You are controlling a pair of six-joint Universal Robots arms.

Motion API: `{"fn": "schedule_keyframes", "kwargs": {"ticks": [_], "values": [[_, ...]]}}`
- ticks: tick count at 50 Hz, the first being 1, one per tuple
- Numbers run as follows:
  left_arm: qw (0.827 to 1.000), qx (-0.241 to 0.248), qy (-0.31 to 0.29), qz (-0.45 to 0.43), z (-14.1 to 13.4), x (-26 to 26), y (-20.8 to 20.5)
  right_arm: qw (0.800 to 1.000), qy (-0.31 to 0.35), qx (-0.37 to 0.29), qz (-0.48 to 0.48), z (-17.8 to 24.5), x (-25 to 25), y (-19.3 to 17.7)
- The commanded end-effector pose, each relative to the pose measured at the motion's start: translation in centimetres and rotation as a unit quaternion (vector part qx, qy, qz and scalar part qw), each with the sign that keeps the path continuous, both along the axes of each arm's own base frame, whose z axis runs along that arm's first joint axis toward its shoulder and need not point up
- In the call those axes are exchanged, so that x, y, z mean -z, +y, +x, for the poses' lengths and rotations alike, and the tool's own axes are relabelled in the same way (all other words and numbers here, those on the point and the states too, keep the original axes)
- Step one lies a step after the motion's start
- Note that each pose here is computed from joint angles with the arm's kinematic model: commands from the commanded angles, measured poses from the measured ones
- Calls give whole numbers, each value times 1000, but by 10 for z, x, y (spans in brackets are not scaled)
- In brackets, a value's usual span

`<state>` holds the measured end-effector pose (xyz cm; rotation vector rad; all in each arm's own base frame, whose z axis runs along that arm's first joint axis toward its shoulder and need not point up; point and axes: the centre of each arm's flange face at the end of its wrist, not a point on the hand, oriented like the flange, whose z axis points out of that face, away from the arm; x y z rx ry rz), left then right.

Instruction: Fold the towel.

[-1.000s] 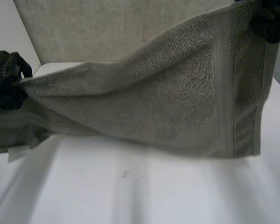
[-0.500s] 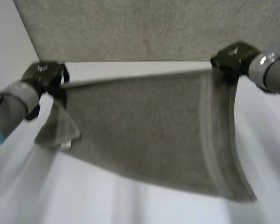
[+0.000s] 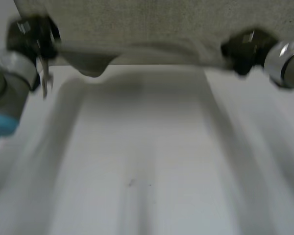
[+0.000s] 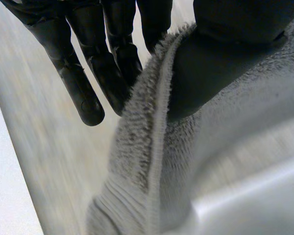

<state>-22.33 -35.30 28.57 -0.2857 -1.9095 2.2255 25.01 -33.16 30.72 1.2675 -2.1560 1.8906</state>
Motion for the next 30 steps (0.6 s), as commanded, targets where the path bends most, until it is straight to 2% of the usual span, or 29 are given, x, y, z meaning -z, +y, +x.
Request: {"fn": "schedule_keyframes", "kwargs": {"ticks": [1,4,6,12,18,23,30], "values": [[983,16,-83,161,18,110,43,991,78,-21,104,-14,96,35],[978,19,-105,179,20,125,50,988,86,-7,126,-27,119,39],[969,24,-146,199,22,150,60,987,86,-1,133,-32,125,41],[964,28,-187,189,24,165,65,986,78,22,147,-47,134,50],[969,21,-186,161,23,161,58,990,60,45,115,-57,130,50],[975,9,-180,133,27,157,49,994,-9,72,79,-69,118,46],[976,-3,-180,121,31,159,43,993,-45,70,87,-74,120,47]]}}
